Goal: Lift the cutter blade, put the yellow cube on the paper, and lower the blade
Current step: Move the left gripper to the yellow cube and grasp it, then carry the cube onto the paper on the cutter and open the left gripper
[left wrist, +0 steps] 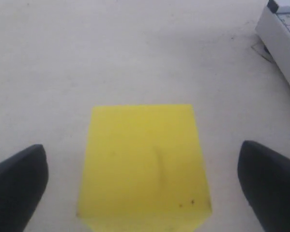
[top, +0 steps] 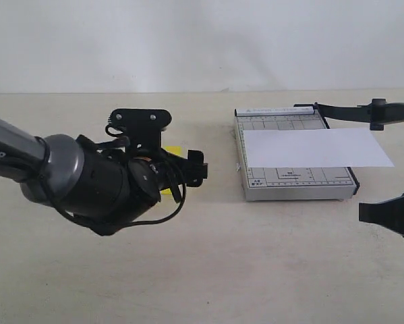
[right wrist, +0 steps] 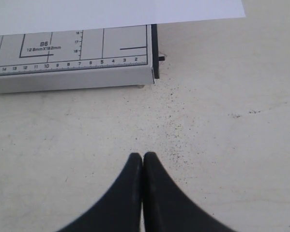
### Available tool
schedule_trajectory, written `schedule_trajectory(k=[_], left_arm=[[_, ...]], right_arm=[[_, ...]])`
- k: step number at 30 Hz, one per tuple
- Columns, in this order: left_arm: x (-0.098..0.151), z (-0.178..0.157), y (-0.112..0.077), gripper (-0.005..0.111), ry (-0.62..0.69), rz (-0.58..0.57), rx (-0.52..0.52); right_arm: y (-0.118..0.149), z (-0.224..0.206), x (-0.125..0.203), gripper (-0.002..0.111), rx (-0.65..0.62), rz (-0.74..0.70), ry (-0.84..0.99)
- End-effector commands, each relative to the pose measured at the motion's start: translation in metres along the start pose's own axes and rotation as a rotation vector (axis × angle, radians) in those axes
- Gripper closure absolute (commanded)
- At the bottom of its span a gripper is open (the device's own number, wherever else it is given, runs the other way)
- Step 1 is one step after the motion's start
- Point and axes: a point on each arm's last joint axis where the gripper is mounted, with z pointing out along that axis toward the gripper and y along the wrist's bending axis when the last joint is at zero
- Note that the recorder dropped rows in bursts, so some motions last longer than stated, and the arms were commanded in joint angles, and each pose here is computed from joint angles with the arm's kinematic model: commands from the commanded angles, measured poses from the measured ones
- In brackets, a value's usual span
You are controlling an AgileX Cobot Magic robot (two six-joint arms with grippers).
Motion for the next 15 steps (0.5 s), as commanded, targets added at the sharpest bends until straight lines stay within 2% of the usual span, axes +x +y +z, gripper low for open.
schedule_trajectory(k=[1,6,8,13,15], left_arm=[[-0.005,0.017,0.003,-0.003,0.071,-0.038,0.073],[-0.015,0.028,-0.006,0.000,0.059,-0.008,0.110],[-0.017,0.029,-0.012,0.010,0.072,0.050,0.141],[-0.016,0.029,-0.015,0.057,0.082,0.185,0.170],[-0.015,0.029,-0.015,0.069,0.091,0.204,0.181]], right_arm=[[-0.001,0.000,0.001,0.108,0.001,-0.007,0.000],[-0.001,0.000,0.001,0.108,0.000,-0.007,-0.001],[-0.001,0.000,0.001,0.108,0.000,-0.007,-0.001],[-0.001,0.000,0.001,0.108,0.000,-0.007,-0.001],[-0.001,0.000,0.001,0.108,0.000,-0.007,-0.001]])
